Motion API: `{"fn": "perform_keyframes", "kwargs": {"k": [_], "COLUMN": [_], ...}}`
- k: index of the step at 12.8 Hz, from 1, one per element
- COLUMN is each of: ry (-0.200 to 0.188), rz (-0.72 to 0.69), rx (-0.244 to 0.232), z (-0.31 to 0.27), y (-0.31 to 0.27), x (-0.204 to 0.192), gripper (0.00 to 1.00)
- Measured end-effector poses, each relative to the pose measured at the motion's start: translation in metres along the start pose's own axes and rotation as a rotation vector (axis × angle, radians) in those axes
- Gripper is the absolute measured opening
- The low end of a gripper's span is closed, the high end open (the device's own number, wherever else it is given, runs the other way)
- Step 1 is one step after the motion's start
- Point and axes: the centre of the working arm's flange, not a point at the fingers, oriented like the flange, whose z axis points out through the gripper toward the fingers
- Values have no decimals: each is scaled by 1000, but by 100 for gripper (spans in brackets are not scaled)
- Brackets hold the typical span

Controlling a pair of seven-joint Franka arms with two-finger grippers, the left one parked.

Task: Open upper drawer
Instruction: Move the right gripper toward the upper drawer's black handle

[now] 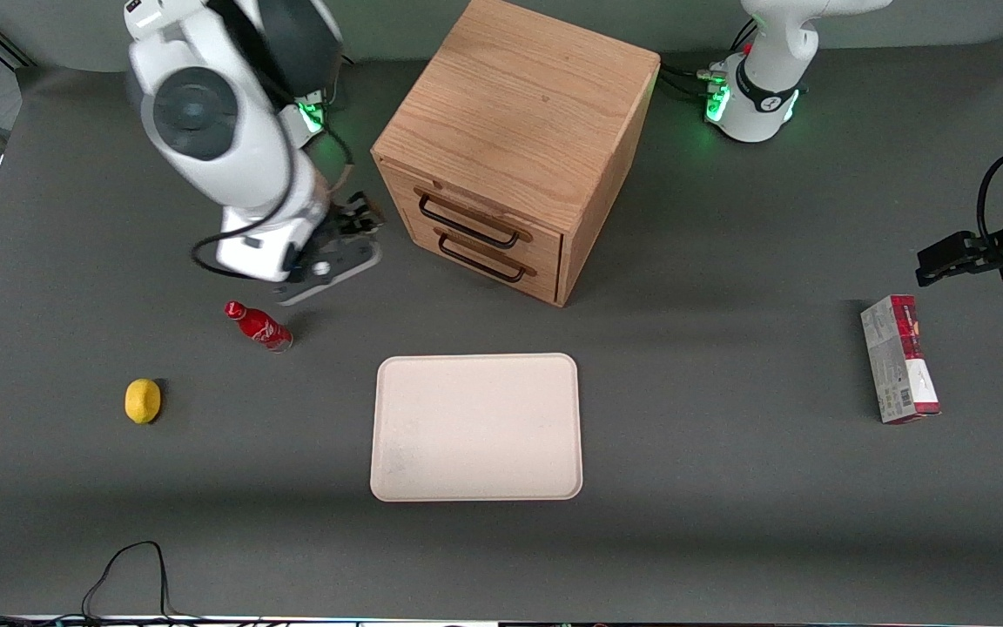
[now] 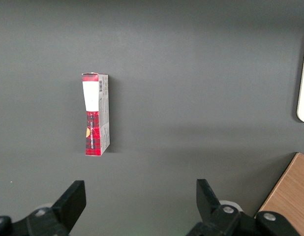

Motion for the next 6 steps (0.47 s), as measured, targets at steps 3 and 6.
{"fn": "perform_keyframes", "kwargs": {"k": [3, 6], "ry": [-39, -39], "rz": [-36, -119], "rx": [-12, -15], "z": [25, 39], "y": [-23, -41], "x": [12, 20], "gripper": [100, 100]}}
